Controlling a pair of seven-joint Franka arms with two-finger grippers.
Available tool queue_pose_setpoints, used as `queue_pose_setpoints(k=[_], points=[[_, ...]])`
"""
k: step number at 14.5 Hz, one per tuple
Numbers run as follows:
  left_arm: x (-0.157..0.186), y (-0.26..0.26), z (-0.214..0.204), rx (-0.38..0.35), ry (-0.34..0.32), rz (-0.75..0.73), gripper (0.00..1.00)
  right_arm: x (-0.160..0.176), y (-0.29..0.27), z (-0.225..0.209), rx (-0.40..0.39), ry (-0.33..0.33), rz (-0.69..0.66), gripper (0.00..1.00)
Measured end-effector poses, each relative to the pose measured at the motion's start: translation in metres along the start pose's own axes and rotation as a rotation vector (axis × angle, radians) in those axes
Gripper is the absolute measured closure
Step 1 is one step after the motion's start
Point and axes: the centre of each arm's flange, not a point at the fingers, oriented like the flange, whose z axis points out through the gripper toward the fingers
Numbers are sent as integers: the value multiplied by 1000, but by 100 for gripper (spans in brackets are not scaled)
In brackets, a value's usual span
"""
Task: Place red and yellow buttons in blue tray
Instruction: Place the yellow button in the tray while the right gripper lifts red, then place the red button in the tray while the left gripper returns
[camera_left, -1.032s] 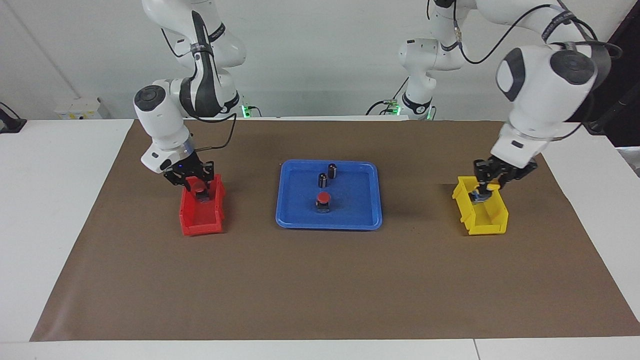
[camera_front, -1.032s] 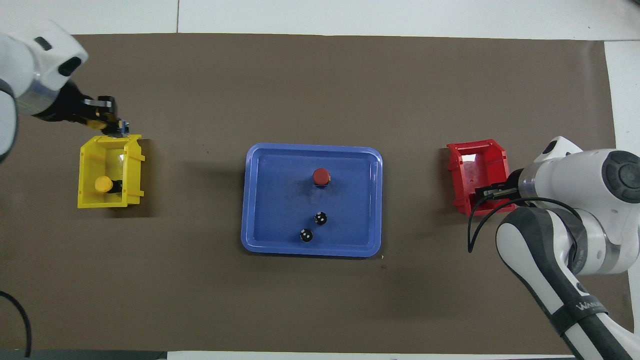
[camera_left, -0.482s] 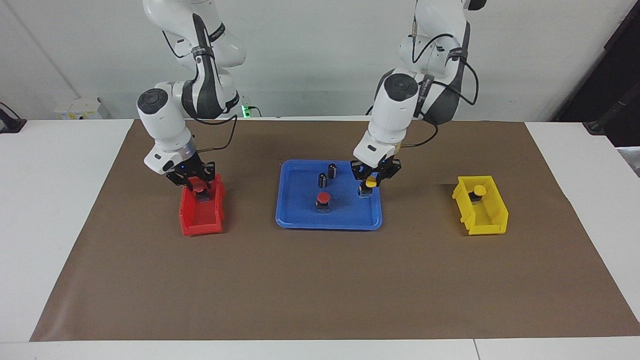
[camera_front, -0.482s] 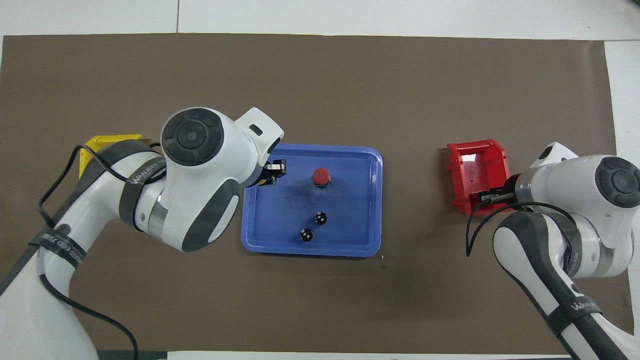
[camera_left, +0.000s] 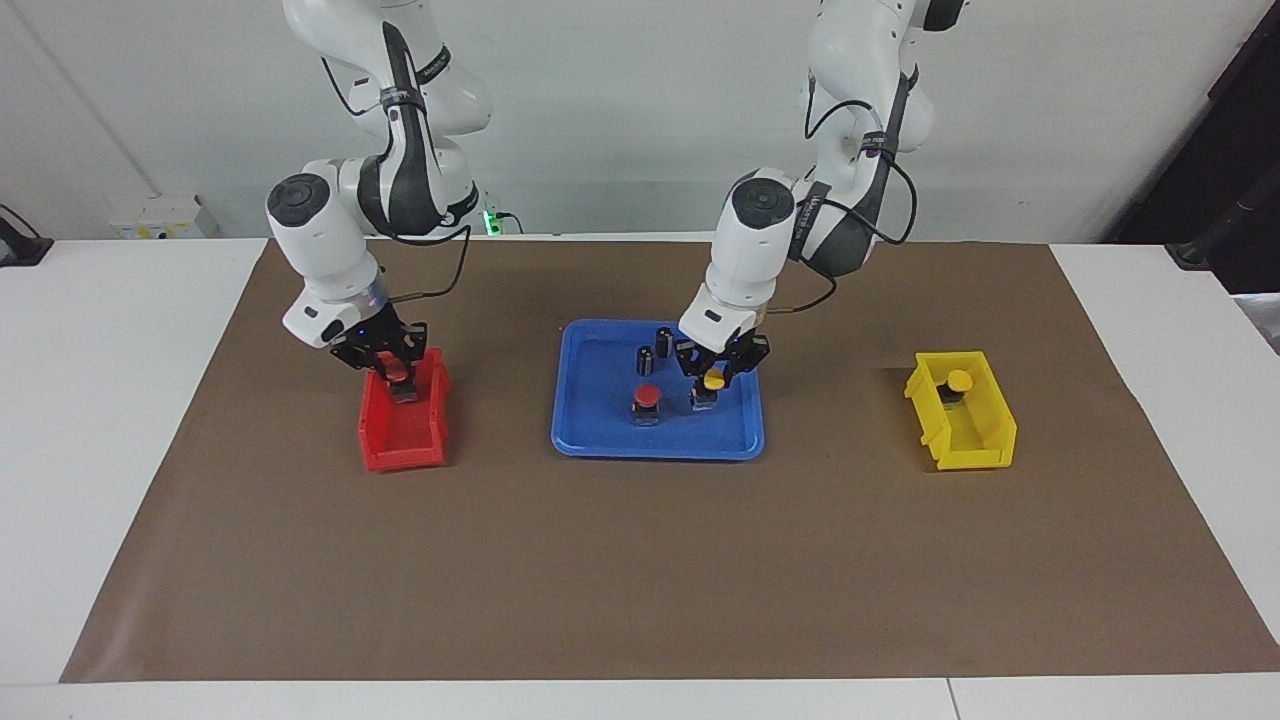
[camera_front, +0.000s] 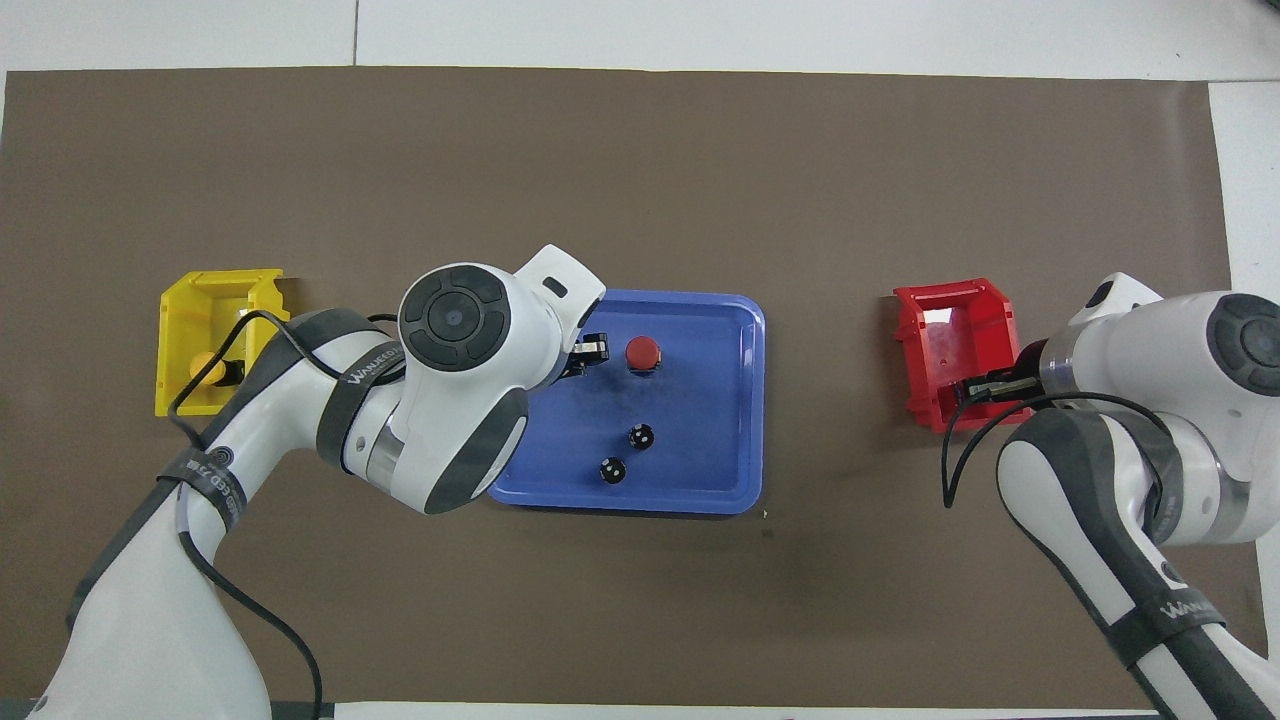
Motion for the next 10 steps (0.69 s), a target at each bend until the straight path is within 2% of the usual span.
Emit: queue_pose_setpoints(k=[2,4,7,8,10], points=[[-1,5,13,2,-1,0,59,18,-6,-48,5,-16,-6,59],[0,6,15,-1,2,0,59,37,-37,-86,5,0,8,59],[4,3,10,0,5,-8,32,59,-114,-95,4,37,61,59],[6,0,3,8,-4,-13,18,63,-135,-91,7,51,79,59],[16,-18,-29,36,-37,-26,0,68,-166,-82,15,81,122,59]])
